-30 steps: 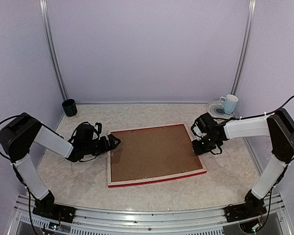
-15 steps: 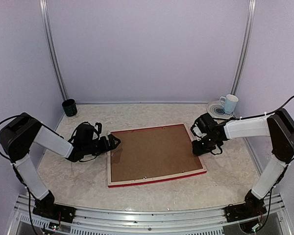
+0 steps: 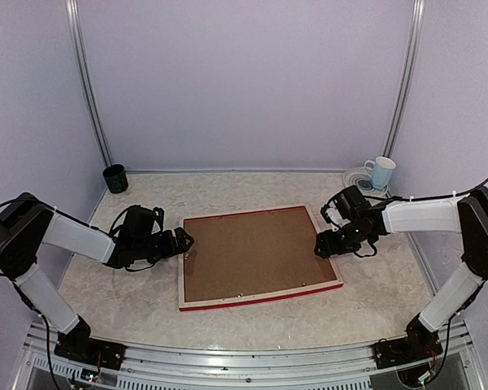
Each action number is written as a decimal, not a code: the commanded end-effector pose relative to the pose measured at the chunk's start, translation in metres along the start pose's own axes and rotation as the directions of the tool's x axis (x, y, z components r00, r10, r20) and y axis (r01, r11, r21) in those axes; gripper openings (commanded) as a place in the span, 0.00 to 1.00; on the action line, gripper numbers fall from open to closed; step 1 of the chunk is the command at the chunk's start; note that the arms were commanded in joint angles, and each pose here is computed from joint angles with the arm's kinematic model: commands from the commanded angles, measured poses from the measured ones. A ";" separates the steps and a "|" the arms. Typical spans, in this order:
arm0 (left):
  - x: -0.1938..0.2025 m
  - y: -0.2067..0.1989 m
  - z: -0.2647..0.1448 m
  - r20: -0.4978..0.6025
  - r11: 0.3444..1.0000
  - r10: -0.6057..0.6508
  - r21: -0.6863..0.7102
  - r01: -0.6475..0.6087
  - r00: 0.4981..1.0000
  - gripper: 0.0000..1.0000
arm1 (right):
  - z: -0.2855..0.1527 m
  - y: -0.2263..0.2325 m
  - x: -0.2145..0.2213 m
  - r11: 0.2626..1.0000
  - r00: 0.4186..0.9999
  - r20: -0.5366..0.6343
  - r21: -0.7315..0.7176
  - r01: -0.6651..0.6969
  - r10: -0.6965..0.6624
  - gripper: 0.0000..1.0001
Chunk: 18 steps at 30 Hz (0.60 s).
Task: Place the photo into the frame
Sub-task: Press the fastener onto the backboard.
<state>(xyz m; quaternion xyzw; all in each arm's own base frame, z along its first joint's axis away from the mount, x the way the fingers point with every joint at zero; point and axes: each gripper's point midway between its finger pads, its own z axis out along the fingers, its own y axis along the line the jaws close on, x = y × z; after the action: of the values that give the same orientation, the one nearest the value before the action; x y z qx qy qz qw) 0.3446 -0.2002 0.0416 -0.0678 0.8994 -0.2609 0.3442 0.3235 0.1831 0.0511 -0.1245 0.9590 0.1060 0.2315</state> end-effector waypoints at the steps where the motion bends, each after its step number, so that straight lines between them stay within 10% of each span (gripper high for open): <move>1: 0.017 0.014 -0.007 -0.057 0.991 0.037 -0.124 -0.044 0.998 0.99 | -0.001 0.001 0.001 0.999 0.999 0.019 -0.043 -0.027 0.027 0.72; 18: 0.034 0.013 -0.008 -0.107 0.972 0.076 -0.212 -0.098 0.991 0.88 | -0.002 0.001 0.014 0.997 0.999 0.030 -0.069 -0.023 0.025 0.72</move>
<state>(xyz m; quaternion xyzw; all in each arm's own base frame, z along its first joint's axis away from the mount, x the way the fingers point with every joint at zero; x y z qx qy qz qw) 0.3255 -0.2064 0.0333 -0.0532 0.9252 -0.1873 0.3257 0.3105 0.1826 0.0416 -0.1229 0.9564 0.1330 0.2292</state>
